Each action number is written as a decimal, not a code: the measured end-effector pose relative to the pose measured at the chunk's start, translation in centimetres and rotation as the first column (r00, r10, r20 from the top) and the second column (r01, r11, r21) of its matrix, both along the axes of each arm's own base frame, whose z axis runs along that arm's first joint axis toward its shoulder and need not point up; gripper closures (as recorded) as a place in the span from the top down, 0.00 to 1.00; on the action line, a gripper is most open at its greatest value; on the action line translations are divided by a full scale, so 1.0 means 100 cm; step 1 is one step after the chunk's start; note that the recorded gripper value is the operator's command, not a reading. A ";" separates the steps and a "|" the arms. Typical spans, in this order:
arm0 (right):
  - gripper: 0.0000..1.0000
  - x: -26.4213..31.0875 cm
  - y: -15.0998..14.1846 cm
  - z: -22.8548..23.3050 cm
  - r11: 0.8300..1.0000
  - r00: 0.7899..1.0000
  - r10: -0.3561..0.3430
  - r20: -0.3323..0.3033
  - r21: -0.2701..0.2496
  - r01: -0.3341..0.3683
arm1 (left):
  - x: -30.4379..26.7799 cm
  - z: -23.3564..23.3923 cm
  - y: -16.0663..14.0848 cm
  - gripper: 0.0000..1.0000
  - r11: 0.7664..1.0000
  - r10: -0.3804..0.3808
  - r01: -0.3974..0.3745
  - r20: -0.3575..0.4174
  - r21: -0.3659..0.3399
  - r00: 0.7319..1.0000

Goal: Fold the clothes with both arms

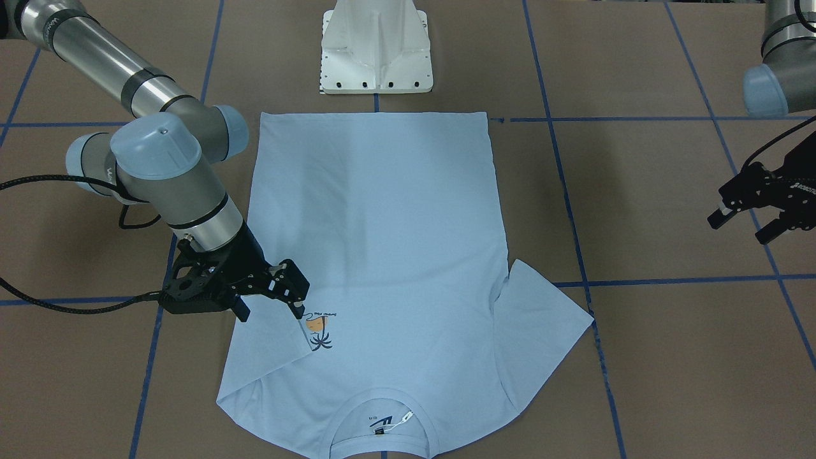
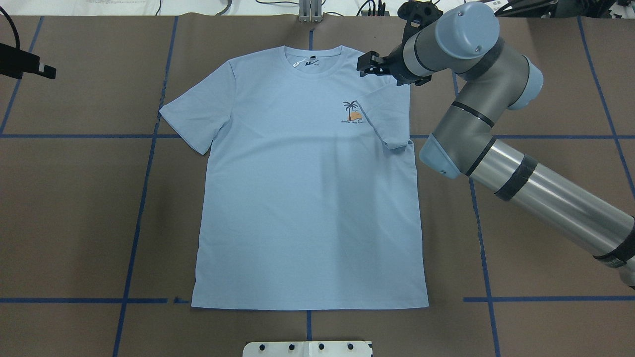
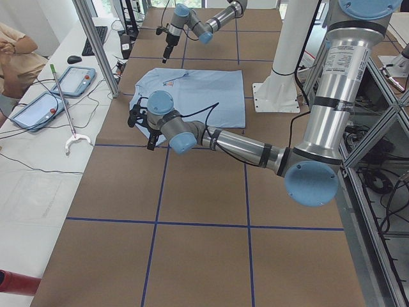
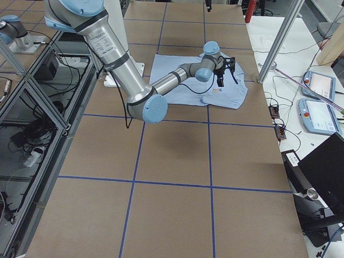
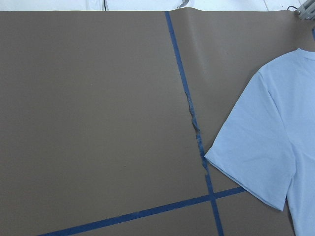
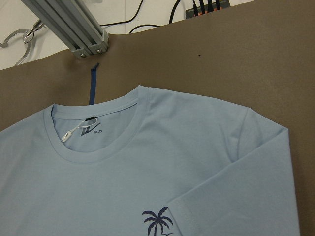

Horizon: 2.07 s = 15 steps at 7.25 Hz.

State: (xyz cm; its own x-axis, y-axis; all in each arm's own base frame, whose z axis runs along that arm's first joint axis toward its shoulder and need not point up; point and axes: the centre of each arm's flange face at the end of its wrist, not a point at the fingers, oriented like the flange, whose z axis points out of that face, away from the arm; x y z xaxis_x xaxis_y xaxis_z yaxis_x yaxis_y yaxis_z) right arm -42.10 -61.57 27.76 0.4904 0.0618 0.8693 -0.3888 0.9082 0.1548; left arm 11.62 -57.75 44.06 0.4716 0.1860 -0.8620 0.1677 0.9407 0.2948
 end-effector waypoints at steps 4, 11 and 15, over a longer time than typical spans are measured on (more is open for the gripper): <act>1.00 0.049 0.024 0.048 0.999 0.999 -0.041 -0.015 -0.007 0.041 | 0.126 0.005 -0.050 0.93 0.992 0.017 -0.011 0.049 -0.127 0.999; 1.00 0.080 0.057 0.070 0.999 0.999 -0.039 -0.016 -0.006 0.038 | 0.235 0.026 -0.068 0.79 0.985 -0.037 0.049 0.075 -0.167 0.996; 1.00 0.079 0.056 0.072 0.999 0.999 -0.040 -0.021 -0.013 0.040 | 0.256 0.025 -0.065 0.72 0.984 -0.018 0.032 0.079 -0.176 0.997</act>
State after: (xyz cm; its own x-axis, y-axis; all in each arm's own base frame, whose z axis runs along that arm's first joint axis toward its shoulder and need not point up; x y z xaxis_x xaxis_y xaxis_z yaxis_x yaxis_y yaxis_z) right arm -34.24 -55.96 34.98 0.5114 0.0524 0.8578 -0.3490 0.9248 0.1516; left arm 37.25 -64.28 46.58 0.5402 0.0215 -0.8413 0.1751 0.9749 0.1373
